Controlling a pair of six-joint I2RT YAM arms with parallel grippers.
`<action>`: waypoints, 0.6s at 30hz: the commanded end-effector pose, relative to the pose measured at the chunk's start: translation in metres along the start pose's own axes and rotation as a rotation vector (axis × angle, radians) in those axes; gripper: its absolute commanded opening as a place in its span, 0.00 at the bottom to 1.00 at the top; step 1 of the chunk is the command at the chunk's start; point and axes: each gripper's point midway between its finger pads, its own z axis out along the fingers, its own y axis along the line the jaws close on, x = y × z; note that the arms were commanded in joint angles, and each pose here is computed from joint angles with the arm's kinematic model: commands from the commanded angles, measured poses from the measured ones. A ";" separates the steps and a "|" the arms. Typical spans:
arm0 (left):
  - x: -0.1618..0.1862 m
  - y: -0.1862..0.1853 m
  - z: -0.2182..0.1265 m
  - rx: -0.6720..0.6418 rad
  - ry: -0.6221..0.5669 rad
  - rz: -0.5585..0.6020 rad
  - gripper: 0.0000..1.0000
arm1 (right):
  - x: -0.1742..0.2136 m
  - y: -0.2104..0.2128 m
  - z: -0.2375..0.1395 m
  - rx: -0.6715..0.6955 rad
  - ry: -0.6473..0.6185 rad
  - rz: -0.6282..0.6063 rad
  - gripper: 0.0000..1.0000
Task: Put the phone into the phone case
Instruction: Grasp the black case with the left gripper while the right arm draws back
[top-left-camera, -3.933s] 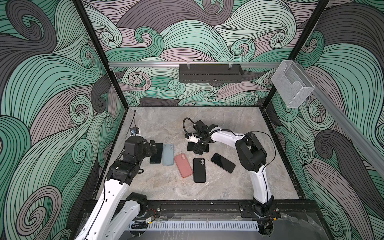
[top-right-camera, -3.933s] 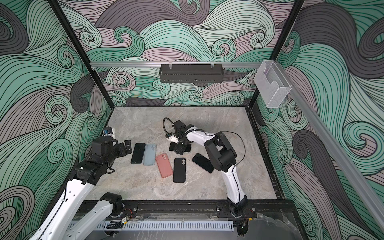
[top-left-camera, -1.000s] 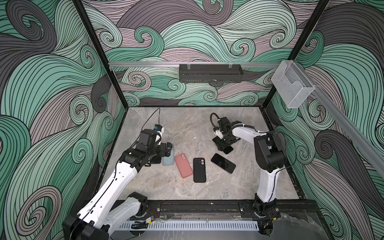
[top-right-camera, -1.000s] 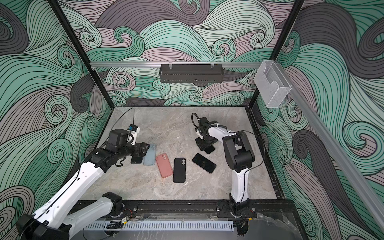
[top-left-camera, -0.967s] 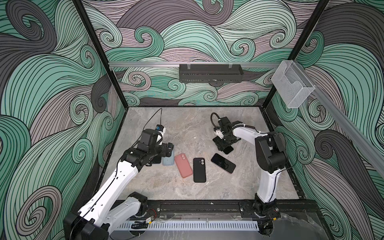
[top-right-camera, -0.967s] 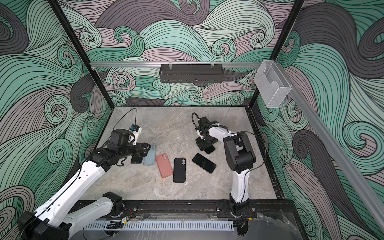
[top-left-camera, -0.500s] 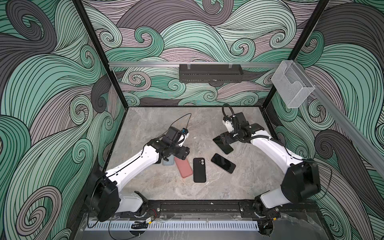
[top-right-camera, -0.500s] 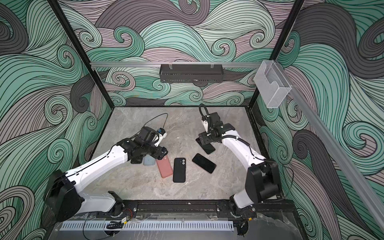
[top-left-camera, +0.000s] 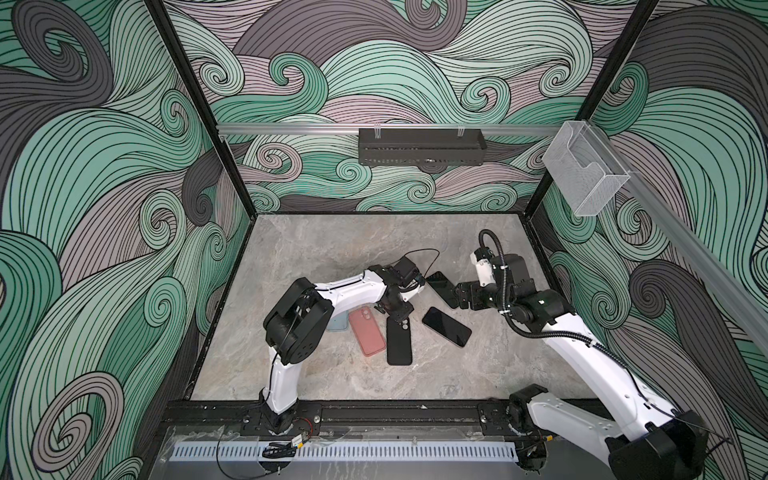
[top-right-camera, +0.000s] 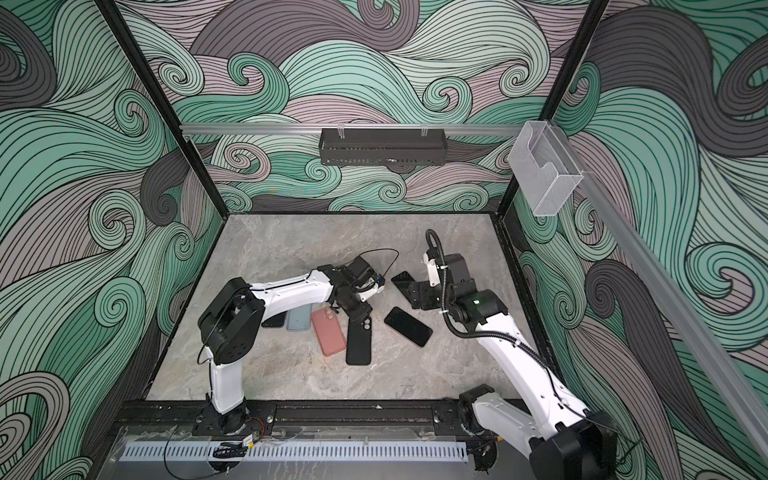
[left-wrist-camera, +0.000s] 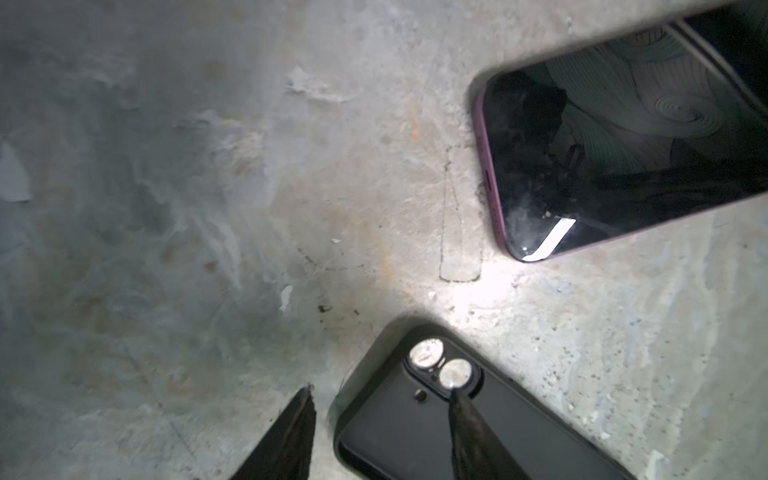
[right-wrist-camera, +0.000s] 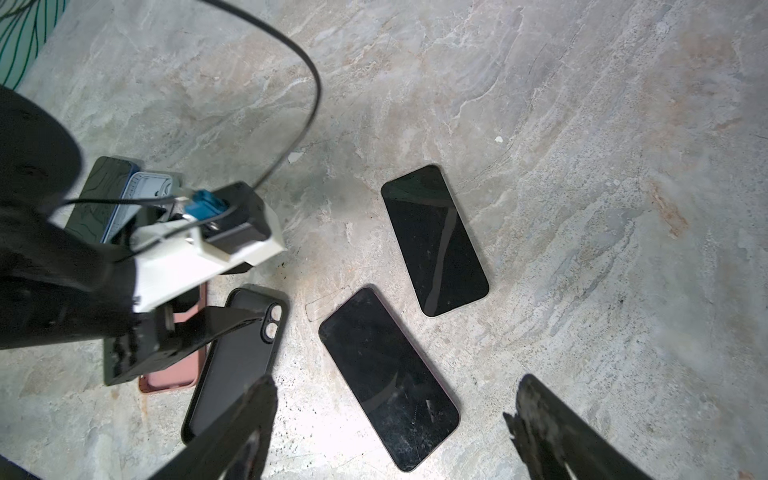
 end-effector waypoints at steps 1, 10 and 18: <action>0.000 -0.003 -0.004 0.002 0.030 0.062 0.52 | 0.005 0.001 -0.010 -0.006 -0.002 0.030 0.89; 0.015 0.006 0.016 -0.041 0.101 0.044 0.46 | 0.004 0.000 -0.019 -0.002 -0.034 0.038 0.90; 0.018 0.010 0.021 -0.060 0.119 0.058 0.37 | 0.004 -0.001 -0.020 0.002 -0.045 0.034 0.90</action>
